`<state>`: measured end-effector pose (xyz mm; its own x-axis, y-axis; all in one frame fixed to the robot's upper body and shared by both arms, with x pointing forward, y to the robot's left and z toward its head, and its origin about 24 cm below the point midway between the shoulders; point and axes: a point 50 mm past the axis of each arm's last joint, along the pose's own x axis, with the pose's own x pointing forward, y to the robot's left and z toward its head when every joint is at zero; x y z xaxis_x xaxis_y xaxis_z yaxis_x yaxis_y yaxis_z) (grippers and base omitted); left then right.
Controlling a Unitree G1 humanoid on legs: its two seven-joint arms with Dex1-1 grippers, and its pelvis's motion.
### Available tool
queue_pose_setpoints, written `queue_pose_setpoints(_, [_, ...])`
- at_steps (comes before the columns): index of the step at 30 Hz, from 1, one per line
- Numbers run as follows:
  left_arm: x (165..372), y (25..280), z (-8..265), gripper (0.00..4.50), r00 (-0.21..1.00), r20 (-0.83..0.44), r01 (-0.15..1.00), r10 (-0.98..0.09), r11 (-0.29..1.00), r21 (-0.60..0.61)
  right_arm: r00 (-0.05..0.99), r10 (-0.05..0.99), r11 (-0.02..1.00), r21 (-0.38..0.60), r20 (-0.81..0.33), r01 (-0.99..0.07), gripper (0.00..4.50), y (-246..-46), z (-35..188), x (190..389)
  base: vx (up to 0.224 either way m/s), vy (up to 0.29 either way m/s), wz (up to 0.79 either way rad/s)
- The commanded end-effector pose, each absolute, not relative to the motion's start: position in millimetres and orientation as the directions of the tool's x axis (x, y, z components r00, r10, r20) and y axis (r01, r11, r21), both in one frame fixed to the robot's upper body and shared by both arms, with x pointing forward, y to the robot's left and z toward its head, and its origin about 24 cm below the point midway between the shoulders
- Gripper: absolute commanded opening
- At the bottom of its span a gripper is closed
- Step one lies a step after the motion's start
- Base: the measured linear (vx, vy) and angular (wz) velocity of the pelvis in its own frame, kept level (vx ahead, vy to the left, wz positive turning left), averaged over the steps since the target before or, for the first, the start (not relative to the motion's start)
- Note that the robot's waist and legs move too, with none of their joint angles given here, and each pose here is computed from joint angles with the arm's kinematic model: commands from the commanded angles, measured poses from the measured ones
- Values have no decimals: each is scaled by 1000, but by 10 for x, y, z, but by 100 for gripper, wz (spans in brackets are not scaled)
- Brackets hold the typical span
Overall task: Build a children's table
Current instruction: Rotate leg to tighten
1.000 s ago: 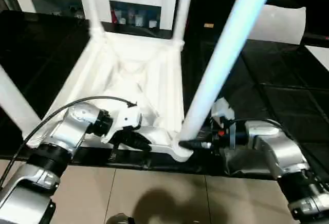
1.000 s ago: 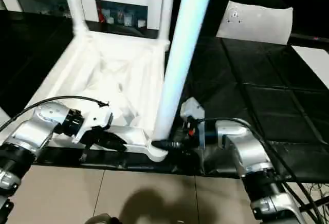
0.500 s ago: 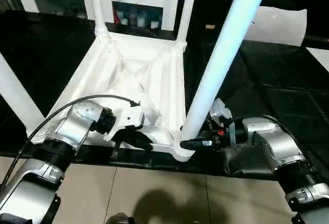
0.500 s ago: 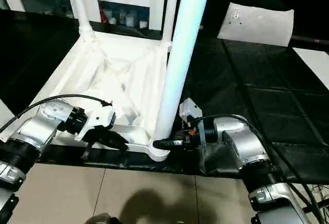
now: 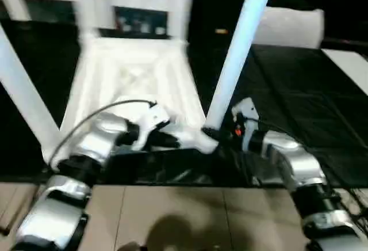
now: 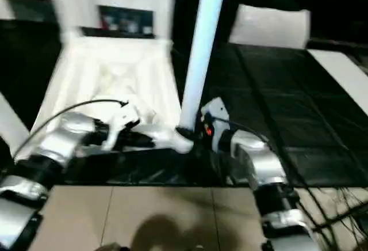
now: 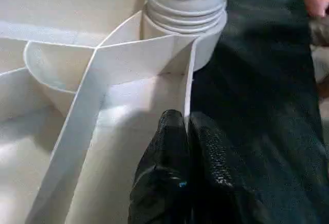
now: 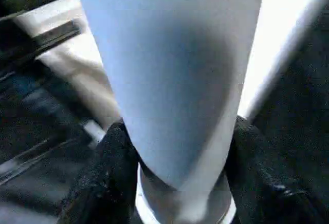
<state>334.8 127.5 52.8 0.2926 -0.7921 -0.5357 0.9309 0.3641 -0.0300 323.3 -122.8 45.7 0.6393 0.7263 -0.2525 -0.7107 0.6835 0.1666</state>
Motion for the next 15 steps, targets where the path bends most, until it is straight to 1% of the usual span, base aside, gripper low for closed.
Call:
queue_pose_setpoints(1, [3456,949,688,0,420,-404,883,-813,469,-25,625,717,695,243,-309,-677,199,-814,319,3198,0,0,0])
queue_pose_setpoints(3, [3474,859,696,0,463,-394,858,-794,513,-26,679,661,749,238,-320,-618,199,-727,325,3234,0,0,0])
queue_pose_setpoints(5, [3518,764,725,0,551,-374,799,-746,600,-20,726,611,792,256,-316,-554,199,-594,360,3252,0,0,0])
queue_pose_setpoints(9, [3539,695,751,0,597,-360,762,-716,647,-22,746,591,806,260,-307,-531,199,-493,401,3250,0,0,0])
queue_pose_setpoints(11, [3522,652,747,0,593,-365,768,-718,641,-14,743,616,786,265,-261,-558,199,-440,453,3230,0,0,0])
queue_pose_setpoints(12, [3519,649,746,0,591,-367,769,-719,639,-13,743,618,785,265,-257,-560,255,-436,459,3229,0,0,0])
queue_pose_setpoints(13, [3501,671,717,0,573,-388,787,-722,617,12,758,604,794,266,-246,-546,269,-471,467,3237,0,0,0])
queue_pose_setpoints(15, [3492,689,702,0,566,-399,792,-721,610,21,761,600,797,270,-246,-541,275,-493,467,3238,0,0,0])
